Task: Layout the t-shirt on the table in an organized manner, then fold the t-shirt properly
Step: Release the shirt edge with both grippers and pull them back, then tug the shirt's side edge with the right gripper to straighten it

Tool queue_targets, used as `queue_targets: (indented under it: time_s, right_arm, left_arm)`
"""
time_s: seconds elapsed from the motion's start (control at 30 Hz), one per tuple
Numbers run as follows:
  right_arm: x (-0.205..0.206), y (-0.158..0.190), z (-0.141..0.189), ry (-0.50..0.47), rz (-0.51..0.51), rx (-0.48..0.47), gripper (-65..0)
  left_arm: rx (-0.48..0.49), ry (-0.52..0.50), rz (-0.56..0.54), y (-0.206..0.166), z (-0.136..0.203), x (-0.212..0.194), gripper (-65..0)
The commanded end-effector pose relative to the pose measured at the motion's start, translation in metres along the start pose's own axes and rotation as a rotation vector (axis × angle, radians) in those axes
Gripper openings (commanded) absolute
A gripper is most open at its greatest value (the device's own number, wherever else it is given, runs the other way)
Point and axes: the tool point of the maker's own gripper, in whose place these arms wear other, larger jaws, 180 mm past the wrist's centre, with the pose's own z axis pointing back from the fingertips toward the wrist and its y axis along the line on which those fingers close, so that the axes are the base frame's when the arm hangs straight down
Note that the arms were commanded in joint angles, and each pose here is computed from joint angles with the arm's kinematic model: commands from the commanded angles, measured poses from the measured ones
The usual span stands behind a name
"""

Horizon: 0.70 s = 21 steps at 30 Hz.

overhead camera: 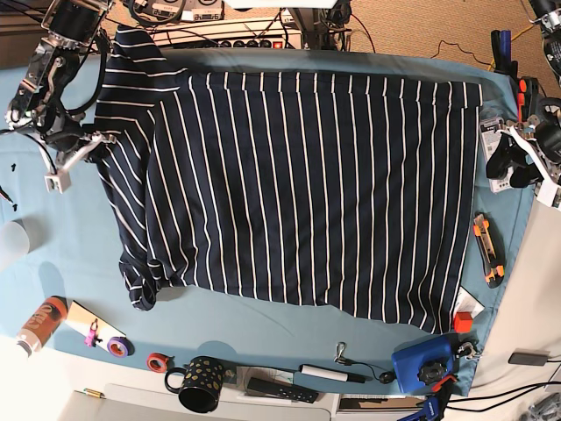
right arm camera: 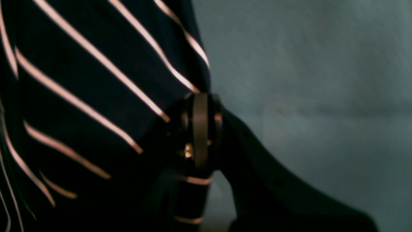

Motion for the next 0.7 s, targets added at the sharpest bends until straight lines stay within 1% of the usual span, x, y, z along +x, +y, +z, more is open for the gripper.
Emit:
queue_targets:
  time_s: [0.0, 0.1, 0.17, 0.33, 0.47, 0.53, 0.6, 0.67]
  right_arm:
    - [0.015, -0.015, 0.015, -0.053, 0.012, -0.042, -65.0]
    - [0.018, -0.030, 0.040, -0.108, -0.011, -0.090, -65.0]
    - [0.015, -0.041, 0.057, -0.128, -0.032, -0.118, -65.0]
    - [-0.025, -0.069, 0.083, -0.073, -0.103, -0.195, -65.0]
    - [-0.066, -0.081, 0.096, -0.025, -0.182, -0.241, -65.0]
    - [-0.081, -0.079, 0.100, -0.020, -0.199, -0.229, -65.0]
    - [-0.086, -0.072, 0.100, -0.035, -0.221, -0.197, -65.0]
    - [-0.085, -0.066, 0.098, -0.038, -0.200, -0.161, -65.0]
  left_arm:
    - [0.002, -0.043, -0.023, 0.002, 0.005, 0.014, -32.2]
    - [0.002, -0.046, -0.023, 0.001, 0.005, 0.015, -32.2]
    - [0.002, -0.052, -0.023, 0.001, 0.005, 0.016, -32.2]
    - [0.002, -0.058, -0.023, 0.001, 0.005, 0.017, -32.2]
    - [0.002, -0.058, -0.023, 0.001, 0.005, 0.017, -32.2]
    - [0.002, -0.058, -0.023, 0.001, 0.005, 0.017, -32.2]
    - [0.002, -0.059, -0.023, 0.001, 0.005, 0.017, -32.2]
    - [0.002, -0.062, -0.023, 0.001, 0.005, 0.018, -32.2]
